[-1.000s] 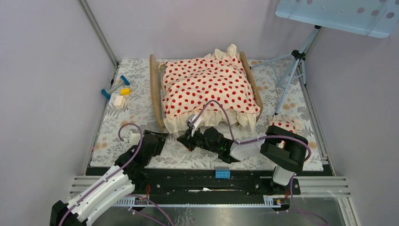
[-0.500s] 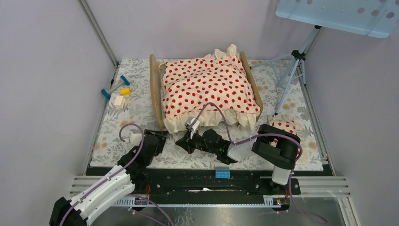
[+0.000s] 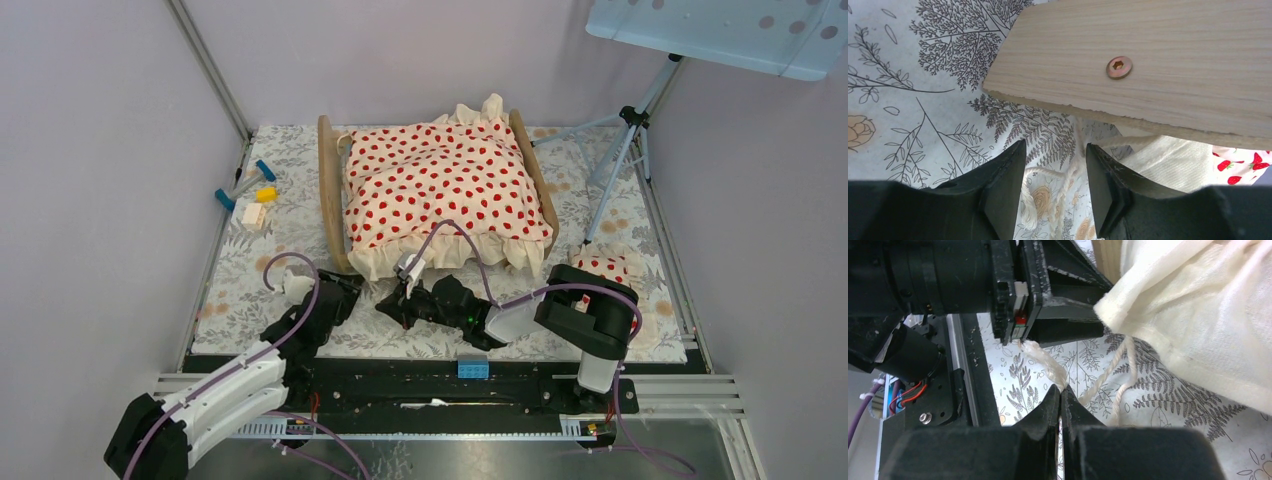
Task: Set up the pet bed
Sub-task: Tie the ropes to the bed frame.
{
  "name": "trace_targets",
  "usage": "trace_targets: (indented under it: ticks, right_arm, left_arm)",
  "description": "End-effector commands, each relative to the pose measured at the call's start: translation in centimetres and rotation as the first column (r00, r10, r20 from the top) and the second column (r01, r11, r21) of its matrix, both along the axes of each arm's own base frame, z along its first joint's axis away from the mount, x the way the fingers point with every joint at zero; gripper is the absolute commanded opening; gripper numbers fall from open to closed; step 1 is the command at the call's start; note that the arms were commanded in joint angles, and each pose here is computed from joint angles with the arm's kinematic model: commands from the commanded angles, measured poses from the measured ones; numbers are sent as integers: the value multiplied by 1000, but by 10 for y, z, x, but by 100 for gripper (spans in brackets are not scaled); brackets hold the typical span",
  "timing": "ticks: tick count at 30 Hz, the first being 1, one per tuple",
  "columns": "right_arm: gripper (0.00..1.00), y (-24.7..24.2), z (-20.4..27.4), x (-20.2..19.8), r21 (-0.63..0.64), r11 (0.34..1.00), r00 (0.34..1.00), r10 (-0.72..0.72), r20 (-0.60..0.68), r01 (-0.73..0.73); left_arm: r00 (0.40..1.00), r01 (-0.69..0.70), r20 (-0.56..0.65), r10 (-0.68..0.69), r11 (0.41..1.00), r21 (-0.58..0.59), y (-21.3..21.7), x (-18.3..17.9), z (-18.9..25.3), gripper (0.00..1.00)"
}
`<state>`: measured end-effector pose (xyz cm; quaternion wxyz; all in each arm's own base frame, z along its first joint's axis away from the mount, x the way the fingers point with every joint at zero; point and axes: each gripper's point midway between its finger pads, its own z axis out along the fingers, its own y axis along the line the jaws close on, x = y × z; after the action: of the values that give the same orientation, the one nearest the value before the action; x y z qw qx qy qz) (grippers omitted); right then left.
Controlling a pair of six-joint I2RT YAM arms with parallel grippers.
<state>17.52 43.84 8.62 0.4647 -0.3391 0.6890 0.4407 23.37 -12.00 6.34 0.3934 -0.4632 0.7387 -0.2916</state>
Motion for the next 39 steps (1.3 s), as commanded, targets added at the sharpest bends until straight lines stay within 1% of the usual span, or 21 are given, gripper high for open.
trace_targets:
  ticks: [1,5,9,14,17,22,24,30,36,39]
  right_arm:
    - [0,3,13,-4,18,998,997,54,49,-55]
    - [0,4,10,-9,-10,996,995,87,51,-87]
    - [0,3,12,-12,-16,994,993,107,54,-106]
    - [0,4,13,-17,-19,991,990,136,46,-135]
    - [0,5,13,-19,-26,989,988,149,46,-148]
    - [0,6,14,-21,-25,987,987,158,40,-157]
    - [0,5,14,-20,-26,988,987,156,39,-155]
    - [0,5,15,-19,-27,989,988,148,37,-147]
    - [0,8,18,-9,-32,995,995,100,12,-99]
    - [0,13,27,-4,-6,997,997,74,-9,-74]
  left_arm:
    - [996,27,81,-29,999,21,-5,13,20,49]
    - [995,47,88,-52,997,66,-5,16,23,50]
    - [993,53,103,-59,996,66,-7,19,25,50]
    - [993,59,103,-65,996,64,-8,21,21,46]
    - [992,67,100,-74,995,75,-9,22,21,41]
    - [993,58,94,-67,994,96,-7,26,21,25]
    - [994,57,91,-66,993,99,-6,27,21,21]
    - [995,52,77,-60,993,108,-4,26,19,12]
    - [995,43,81,-52,993,113,0,25,25,0]
    - [995,43,90,-54,992,115,1,24,31,0]
